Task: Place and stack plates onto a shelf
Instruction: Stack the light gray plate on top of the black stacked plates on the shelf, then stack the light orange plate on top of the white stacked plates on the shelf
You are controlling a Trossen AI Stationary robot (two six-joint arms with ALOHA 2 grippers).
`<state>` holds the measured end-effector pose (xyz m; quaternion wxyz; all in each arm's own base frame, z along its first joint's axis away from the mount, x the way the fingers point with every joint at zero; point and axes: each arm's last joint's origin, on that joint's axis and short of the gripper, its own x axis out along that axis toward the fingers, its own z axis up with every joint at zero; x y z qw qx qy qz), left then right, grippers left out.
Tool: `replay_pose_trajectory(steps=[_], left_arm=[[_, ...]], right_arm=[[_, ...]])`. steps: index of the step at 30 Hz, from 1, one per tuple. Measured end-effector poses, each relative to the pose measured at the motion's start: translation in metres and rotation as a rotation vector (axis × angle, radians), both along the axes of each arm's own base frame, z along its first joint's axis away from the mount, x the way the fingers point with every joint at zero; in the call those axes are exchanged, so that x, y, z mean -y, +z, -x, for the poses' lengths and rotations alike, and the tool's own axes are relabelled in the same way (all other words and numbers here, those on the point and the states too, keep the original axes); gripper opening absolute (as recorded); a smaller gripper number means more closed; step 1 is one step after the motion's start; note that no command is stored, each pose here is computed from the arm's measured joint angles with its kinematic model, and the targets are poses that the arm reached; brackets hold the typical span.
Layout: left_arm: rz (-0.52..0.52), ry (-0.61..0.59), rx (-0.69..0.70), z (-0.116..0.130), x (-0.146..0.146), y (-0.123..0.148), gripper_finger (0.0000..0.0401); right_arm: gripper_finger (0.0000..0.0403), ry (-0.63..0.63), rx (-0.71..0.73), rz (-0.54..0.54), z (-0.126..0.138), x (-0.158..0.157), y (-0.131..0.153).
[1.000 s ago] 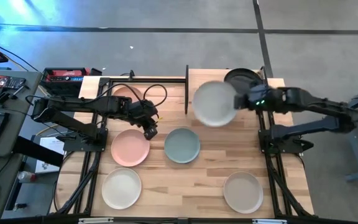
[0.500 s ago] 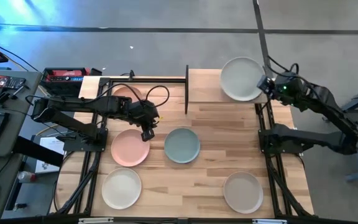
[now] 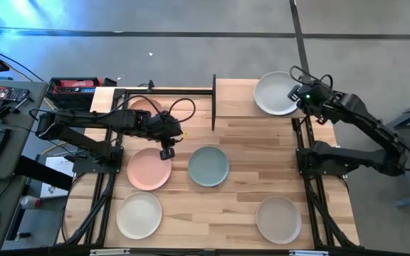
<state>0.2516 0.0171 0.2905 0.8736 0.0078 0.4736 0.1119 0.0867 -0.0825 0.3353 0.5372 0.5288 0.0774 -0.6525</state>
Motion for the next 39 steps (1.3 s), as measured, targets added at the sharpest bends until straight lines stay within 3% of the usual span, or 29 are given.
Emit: replay_pose_trajectory(steps=[27, 39], left_arm=[[-0.013, 0.038, -0.005, 0.001, -0.012, 0.000, 0.0106], [-0.013, 0.038, -0.004, 0.001, -0.012, 0.000, 0.0106]], right_arm=[[0.0002, -0.072, -0.063, -0.025, 0.004, 0.012, -0.010], [0.0090, -0.067, -0.046, -0.027, 0.004, 0.012, -0.009]])
